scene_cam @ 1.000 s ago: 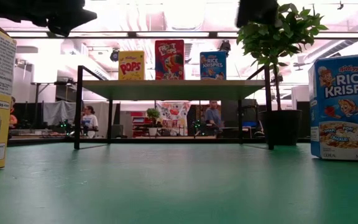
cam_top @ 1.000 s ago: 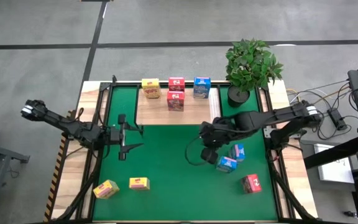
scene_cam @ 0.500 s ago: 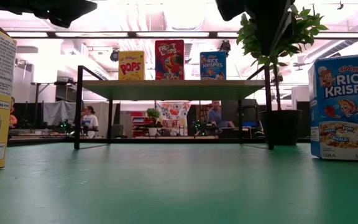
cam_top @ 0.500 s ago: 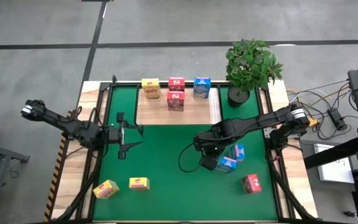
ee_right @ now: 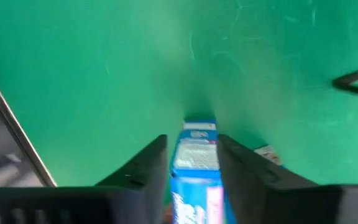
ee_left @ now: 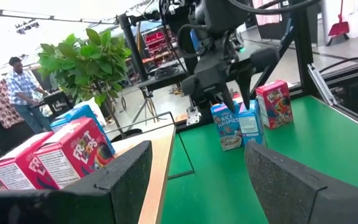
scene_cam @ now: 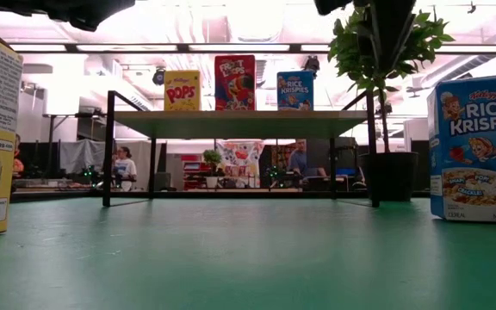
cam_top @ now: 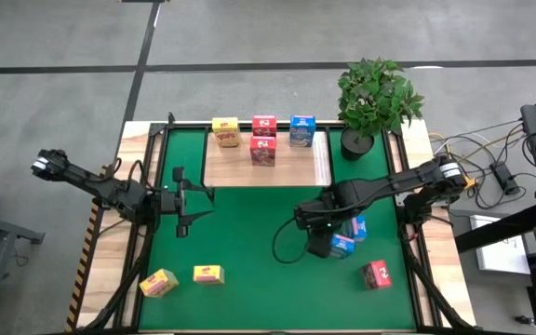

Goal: Stack cereal on shelf
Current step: Put the bottom blue cereal box on the shelf aligned with the other blue cereal box

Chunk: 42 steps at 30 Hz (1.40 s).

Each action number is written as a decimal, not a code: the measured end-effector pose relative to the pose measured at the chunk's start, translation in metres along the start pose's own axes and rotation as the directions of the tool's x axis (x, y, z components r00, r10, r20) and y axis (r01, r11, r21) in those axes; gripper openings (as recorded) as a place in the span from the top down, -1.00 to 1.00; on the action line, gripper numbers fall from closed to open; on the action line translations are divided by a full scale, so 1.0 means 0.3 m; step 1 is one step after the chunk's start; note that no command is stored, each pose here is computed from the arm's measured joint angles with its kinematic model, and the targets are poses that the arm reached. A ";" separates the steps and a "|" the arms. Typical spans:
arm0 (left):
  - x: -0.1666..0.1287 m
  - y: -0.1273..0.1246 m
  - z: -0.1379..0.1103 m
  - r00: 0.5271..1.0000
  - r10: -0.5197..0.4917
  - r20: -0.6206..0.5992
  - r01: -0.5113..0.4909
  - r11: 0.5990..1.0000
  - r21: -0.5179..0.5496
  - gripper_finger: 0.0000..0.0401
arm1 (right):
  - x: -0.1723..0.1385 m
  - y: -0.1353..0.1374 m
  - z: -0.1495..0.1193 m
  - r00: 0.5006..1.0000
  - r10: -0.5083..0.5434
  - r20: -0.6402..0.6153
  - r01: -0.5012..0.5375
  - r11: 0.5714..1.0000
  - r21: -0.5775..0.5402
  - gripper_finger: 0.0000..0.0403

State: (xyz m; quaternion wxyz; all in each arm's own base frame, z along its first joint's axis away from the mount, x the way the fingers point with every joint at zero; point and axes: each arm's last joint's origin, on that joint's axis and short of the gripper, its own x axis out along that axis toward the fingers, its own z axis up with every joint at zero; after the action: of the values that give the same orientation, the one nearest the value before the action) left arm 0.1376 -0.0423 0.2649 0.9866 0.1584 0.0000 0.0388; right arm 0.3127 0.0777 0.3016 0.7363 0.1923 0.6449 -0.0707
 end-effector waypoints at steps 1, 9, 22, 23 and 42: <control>0.000 0.000 0.000 1.000 0.000 0.000 0.000 1.000 0.000 -0.20 | -0.009 0.003 -0.012 1.000 -0.005 0.000 0.005 0.999 -0.048 0.30; -0.001 0.000 0.001 1.000 0.000 0.002 0.000 1.000 -0.017 -0.20 | -0.031 0.064 -0.105 0.993 -0.107 0.039 0.113 0.973 -0.200 -0.20; -0.001 0.000 0.001 1.000 0.000 0.002 0.000 1.000 -0.028 -0.20 | 0.039 0.161 -0.251 0.969 -0.214 0.124 0.242 0.923 -0.300 -0.39; -0.001 0.000 0.001 1.000 0.000 0.002 0.000 1.000 -0.028 -0.20 | 0.043 0.158 -0.260 0.967 -0.220 0.127 0.249 0.923 -0.292 -0.38; -0.001 0.001 0.001 1.000 0.001 0.002 -0.001 0.999 -0.054 -0.20 | 0.180 0.041 -0.347 0.963 -0.183 0.196 0.217 0.961 -0.171 -0.27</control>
State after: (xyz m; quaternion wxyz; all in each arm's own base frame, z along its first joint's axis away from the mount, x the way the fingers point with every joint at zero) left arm 0.1374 -0.0422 0.2651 0.9905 0.1317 -0.0021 0.0390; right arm 0.2296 0.1356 0.2413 0.7951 0.0471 0.5963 -0.0998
